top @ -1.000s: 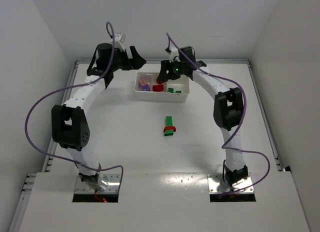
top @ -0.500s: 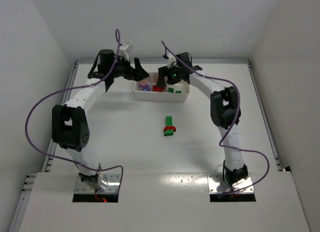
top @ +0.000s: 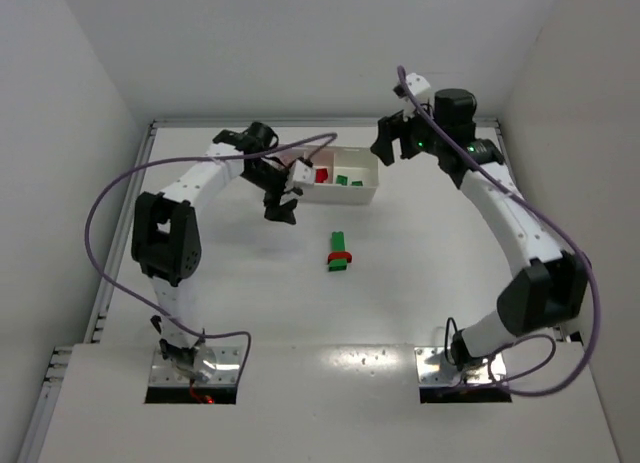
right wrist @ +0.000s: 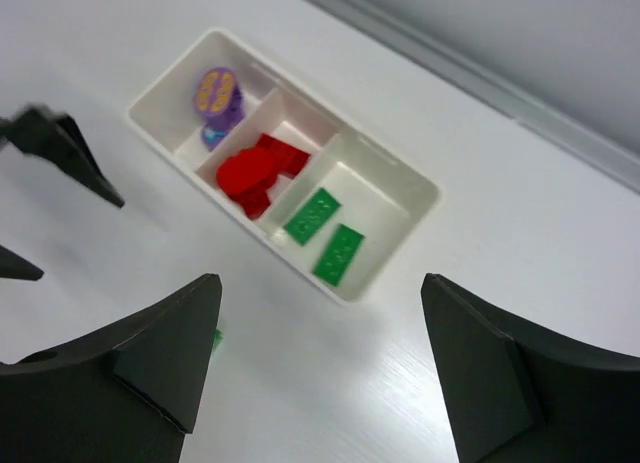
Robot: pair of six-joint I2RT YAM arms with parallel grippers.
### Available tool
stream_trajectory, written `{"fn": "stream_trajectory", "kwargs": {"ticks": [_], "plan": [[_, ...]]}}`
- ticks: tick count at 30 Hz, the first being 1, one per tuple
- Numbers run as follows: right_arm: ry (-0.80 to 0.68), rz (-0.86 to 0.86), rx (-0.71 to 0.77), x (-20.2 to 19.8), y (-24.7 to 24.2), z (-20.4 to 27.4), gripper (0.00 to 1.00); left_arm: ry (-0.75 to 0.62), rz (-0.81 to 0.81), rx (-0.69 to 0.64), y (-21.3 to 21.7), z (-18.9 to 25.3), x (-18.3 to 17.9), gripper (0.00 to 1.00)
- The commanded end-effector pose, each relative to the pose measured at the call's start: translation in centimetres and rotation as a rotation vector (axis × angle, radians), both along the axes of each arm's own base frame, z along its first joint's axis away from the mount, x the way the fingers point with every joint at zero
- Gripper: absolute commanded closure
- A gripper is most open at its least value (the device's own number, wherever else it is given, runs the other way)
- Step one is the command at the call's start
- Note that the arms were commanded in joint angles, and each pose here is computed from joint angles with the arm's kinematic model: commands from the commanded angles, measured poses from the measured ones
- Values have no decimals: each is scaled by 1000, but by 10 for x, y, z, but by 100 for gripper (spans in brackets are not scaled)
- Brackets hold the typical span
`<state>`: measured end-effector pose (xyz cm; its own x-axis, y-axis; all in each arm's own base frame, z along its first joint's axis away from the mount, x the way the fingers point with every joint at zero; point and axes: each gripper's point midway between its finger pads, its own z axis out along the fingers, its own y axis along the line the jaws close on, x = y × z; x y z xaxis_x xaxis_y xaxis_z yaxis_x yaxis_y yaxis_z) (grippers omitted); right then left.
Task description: Sort the legos into containers by color
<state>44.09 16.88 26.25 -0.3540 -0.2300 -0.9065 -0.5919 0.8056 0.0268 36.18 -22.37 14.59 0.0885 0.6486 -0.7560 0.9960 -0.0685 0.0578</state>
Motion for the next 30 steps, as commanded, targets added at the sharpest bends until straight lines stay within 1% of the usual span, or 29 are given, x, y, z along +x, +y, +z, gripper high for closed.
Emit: {"fn": "stream_trajectory", "kwargs": {"ticks": [1, 2, 3, 4, 6, 7, 9, 12, 13, 15, 19, 20, 22, 25, 28, 30], "plan": [[83, -81, -124, -22, -34, -36, 18, -191, -406, 48, -9, -16, -16, 10], [123, -111, -132, -30, -43, -49, 18, -191, -438, 48, -12, -18, -18, 10], [125, -135, -148, -38, -50, -47, 18, -204, -463, 45, -16, -23, -9, 10], [167, -167, -143, -45, -57, -59, 18, -237, -545, 25, -23, -24, -13, 10], [190, -208, -142, -55, -67, -62, 18, -279, -619, 3, -39, -32, -10, 10], [201, -217, -144, -59, -71, -65, 18, -350, -691, -30, -48, -30, -9, 10], [233, -252, -135, -69, -79, -75, 18, -412, -755, -60, -61, -28, -7, 10], [214, -298, -139, -76, -94, -71, 18, -458, -827, -103, -77, -32, -11, 10], [234, -297, -145, -82, -95, -76, 18, -472, -865, -113, -87, -32, -19, 10], [235, -358, -145, -83, -108, -72, 18, -497, -904, -149, -96, -33, -24, 10], [233, -448, -113, -88, -120, -63, 18, -482, -962, -174, -110, -46, -39, 14], [249, -453, -108, -91, -120, -65, 18, -467, -975, -177, -114, -51, -43, 18], [228, -459, -82, -88, -120, -53, 18, -452, -988, -179, -118, -57, -48, 21], [227, -470, -80, -88, -124, -47, 18, -449, -1003, -183, -121, -61, -52, 21], [219, -479, -76, -87, -127, -43, 18, -438, -1048, -171, -120, -78, -58, 21], [222, -481, -71, -87, -129, -41, 18, -435, -1063, -175, -122, -82, -62, 21]]}}
